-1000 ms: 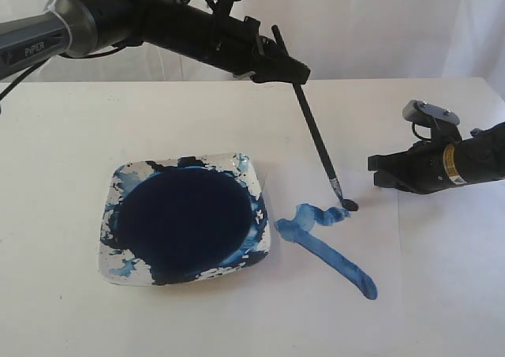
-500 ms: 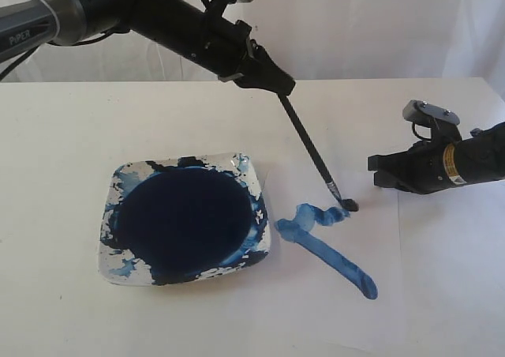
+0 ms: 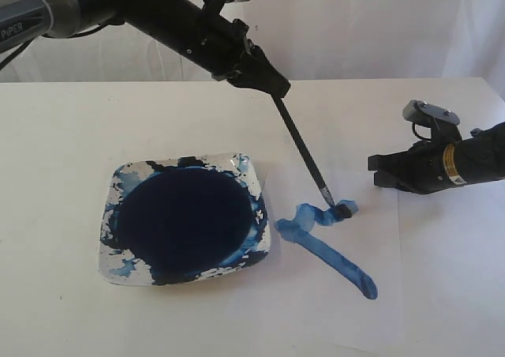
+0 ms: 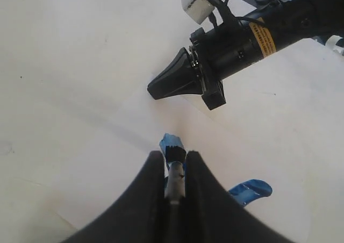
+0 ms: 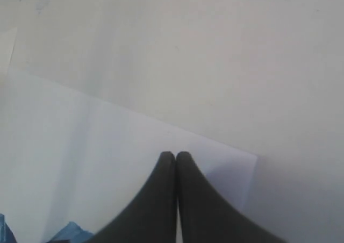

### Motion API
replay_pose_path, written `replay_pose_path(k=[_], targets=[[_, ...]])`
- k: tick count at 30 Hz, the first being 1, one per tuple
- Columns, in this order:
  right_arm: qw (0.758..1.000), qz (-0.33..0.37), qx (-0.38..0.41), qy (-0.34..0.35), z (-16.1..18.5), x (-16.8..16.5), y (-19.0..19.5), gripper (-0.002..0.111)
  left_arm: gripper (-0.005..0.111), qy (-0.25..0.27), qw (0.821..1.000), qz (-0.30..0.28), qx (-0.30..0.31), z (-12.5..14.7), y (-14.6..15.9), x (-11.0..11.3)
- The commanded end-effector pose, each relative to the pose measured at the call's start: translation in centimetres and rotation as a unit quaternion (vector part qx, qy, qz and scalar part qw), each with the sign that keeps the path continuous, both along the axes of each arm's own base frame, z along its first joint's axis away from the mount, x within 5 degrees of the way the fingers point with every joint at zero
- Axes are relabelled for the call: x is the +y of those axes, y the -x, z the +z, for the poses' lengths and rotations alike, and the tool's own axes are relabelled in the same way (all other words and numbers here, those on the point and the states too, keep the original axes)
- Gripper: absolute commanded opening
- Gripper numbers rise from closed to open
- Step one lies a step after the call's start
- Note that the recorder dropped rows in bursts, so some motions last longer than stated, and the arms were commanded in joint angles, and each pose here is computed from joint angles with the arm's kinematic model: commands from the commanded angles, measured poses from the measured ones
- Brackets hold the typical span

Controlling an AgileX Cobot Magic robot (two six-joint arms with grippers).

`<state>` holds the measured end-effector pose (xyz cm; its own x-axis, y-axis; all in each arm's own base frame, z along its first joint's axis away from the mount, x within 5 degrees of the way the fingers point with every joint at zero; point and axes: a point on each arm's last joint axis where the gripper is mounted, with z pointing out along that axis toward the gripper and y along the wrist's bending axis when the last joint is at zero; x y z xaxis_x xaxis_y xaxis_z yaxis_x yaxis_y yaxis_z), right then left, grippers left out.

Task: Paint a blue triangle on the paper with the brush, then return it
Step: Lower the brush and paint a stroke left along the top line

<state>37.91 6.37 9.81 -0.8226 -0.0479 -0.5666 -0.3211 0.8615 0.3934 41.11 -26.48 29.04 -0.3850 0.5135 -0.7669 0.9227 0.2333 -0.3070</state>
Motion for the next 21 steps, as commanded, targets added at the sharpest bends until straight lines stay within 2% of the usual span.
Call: replay_pose_path(k=[1,9,14,21], targets=[[0.999,-0.020,0.003,0.047,-0.9,-0.9,0.0,0.000,0.000,-0.077,0.997,-0.024,-0.009,-0.7,0.6,0.7],[0.999,-0.020,0.003,0.047,-0.9,-0.9,0.0,0.000,0.000,-0.110,0.994,-0.001,-0.023,0.4,0.8,1.4],[0.999,-0.020,0.003,0.047,-0.9,-0.9,0.0,0.000,0.000,-0.154,0.987,0.026,-0.028,0.5,0.7,2.2],[0.999,-0.020,0.003,0.047,-0.9,-0.9,0.0,0.000,0.000,-0.163,0.986,0.035,-0.033,2.4,1.6,2.8]])
